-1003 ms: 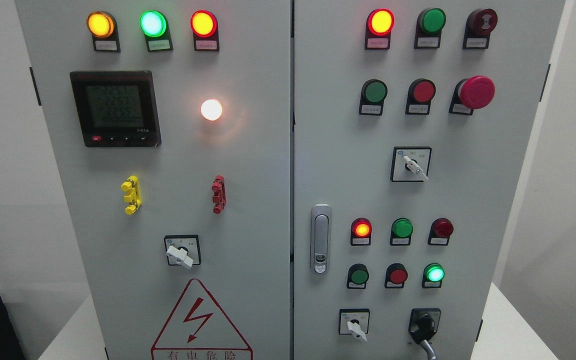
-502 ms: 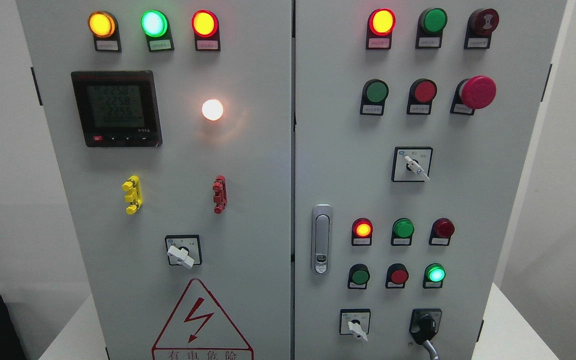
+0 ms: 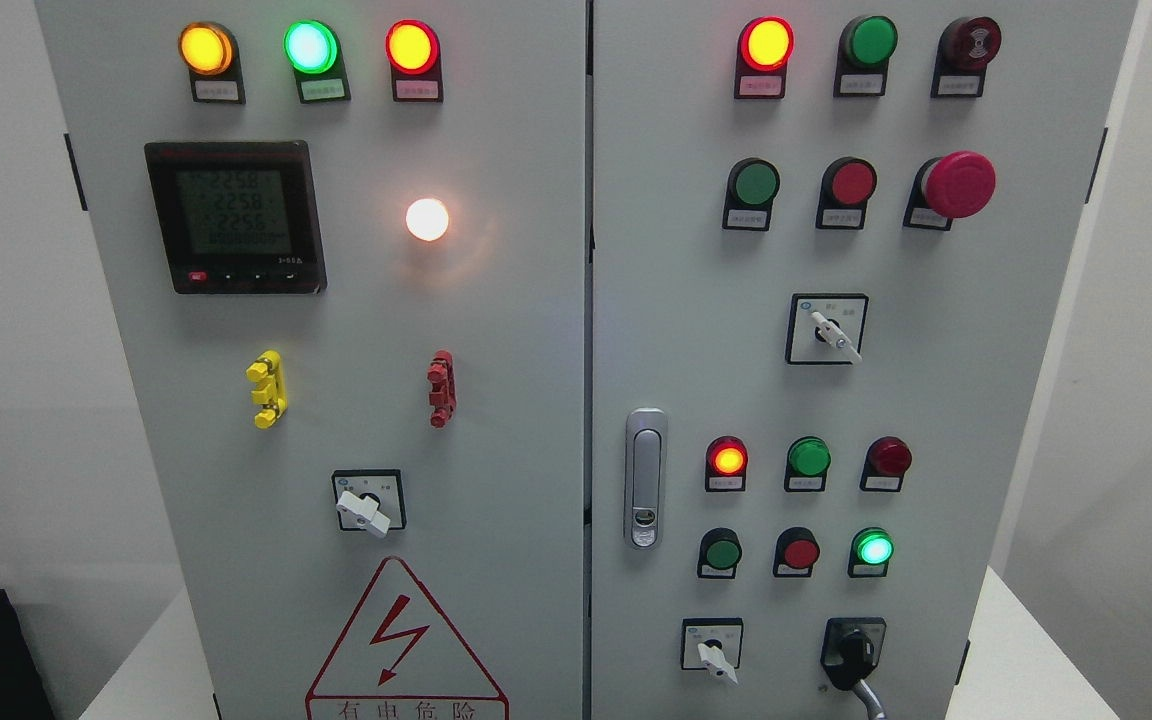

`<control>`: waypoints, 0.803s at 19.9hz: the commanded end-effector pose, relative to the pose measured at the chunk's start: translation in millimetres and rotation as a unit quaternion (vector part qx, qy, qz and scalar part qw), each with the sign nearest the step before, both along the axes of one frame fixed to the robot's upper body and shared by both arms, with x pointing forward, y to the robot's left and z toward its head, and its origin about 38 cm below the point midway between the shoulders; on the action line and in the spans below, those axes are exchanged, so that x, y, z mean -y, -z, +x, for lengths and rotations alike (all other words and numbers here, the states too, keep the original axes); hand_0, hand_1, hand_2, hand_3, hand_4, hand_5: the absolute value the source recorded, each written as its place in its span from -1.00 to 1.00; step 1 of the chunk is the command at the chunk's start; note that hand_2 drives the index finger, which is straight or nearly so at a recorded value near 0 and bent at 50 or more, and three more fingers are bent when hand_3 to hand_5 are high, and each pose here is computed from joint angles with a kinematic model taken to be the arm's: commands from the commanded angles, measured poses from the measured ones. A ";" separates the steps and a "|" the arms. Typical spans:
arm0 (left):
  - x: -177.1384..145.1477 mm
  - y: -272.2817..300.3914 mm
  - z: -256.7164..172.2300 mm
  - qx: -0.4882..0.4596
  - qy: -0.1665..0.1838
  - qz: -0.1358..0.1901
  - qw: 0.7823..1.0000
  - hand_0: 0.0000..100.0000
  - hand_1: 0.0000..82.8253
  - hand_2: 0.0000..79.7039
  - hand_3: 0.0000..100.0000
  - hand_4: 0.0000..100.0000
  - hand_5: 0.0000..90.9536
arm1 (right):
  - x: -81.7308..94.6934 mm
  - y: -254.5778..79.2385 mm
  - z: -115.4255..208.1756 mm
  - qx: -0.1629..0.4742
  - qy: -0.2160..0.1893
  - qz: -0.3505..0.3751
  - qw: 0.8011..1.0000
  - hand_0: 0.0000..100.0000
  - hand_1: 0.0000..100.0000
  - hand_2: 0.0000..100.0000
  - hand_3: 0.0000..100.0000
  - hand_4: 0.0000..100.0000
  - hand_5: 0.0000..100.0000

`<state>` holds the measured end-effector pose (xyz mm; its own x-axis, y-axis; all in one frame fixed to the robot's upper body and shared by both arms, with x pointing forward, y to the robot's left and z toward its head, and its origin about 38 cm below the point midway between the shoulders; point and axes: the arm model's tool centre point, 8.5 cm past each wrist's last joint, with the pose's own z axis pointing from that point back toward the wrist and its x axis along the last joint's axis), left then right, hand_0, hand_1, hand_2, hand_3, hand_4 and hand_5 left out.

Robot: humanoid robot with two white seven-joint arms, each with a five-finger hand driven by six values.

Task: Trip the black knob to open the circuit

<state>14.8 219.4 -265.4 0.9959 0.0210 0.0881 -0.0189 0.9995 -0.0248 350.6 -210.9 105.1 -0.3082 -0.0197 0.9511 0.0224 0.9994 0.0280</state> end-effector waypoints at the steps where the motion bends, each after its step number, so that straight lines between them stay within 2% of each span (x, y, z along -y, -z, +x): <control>1: 0.5 0.0 -0.3 -0.001 -0.002 0.000 1.000 -0.76 -0.06 -1.00 -1.00 -1.00 -1.00 | 1.4 -16.2 0.0 0.032 -0.001 0.002 0.999 0.96 1.00 -1.00 1.00 0.92 0.65; 7: 0.5 0.0 -0.1 0.000 -0.002 0.000 1.000 -0.76 -0.06 -1.00 -1.00 -1.00 -1.00 | 2.1 -15.6 -0.3 0.030 0.000 0.004 1.000 0.96 1.00 -1.00 1.00 0.92 0.65; 16: 0.5 0.0 -0.3 -0.001 -0.002 0.000 1.000 -0.76 -0.06 -1.00 -1.00 -1.00 -1.00 | 14.0 -13.4 -4.0 0.027 0.014 0.005 1.000 0.97 1.00 -1.00 1.00 0.92 0.64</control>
